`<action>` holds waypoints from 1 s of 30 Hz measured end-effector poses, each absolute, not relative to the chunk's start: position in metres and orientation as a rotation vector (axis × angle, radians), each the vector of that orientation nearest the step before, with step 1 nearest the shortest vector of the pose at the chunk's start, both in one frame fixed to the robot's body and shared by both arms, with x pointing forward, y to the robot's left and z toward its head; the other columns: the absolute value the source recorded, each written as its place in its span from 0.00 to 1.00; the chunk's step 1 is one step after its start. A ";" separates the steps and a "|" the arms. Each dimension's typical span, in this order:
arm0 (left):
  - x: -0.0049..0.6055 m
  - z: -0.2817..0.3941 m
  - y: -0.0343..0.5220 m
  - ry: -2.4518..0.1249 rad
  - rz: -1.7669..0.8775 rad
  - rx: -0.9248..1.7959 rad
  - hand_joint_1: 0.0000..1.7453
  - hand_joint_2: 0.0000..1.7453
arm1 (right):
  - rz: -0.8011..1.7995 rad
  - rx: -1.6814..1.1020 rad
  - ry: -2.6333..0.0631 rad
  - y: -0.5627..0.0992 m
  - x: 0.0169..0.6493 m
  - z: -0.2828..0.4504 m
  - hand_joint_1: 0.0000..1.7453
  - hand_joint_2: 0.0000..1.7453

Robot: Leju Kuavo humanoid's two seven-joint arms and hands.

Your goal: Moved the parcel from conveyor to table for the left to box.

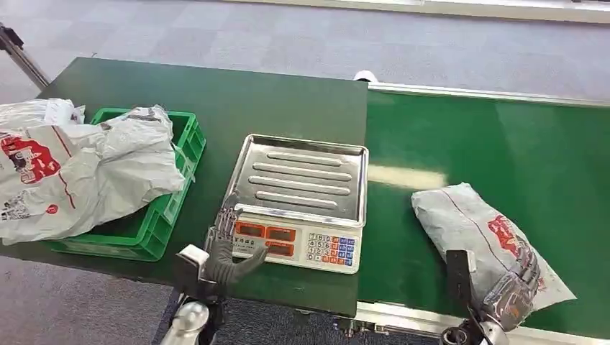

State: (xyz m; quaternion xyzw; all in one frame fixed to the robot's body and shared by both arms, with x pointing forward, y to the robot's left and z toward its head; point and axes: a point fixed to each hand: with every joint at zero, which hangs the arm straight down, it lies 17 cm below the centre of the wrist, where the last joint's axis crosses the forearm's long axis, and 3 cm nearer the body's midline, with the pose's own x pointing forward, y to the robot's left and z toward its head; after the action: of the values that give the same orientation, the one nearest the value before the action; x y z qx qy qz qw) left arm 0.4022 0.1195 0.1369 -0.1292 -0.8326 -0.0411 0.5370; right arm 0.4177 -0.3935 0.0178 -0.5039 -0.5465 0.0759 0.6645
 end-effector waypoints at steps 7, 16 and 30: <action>0.401 0.135 0.120 -1.976 -0.109 -0.311 0.00 1.00 | 0.168 -1.079 -1.048 -0.404 0.407 -0.027 0.00 1.00; 0.402 0.133 0.124 -1.973 -0.100 -0.300 0.00 1.00 | 0.208 -0.997 -0.993 -0.397 0.407 -0.049 0.00 1.00; 0.398 0.133 0.138 -1.980 -0.068 -0.257 0.00 1.00 | 0.242 -1.030 -1.137 -0.382 0.424 -0.026 0.99 1.00</action>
State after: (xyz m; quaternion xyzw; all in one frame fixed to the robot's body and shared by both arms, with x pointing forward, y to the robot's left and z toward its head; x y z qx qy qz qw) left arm 0.3979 0.1385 0.1325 -0.1081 -0.8334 -0.0286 0.5413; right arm 0.4235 -0.3820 -0.0257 -0.4647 -0.5133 0.1090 0.7133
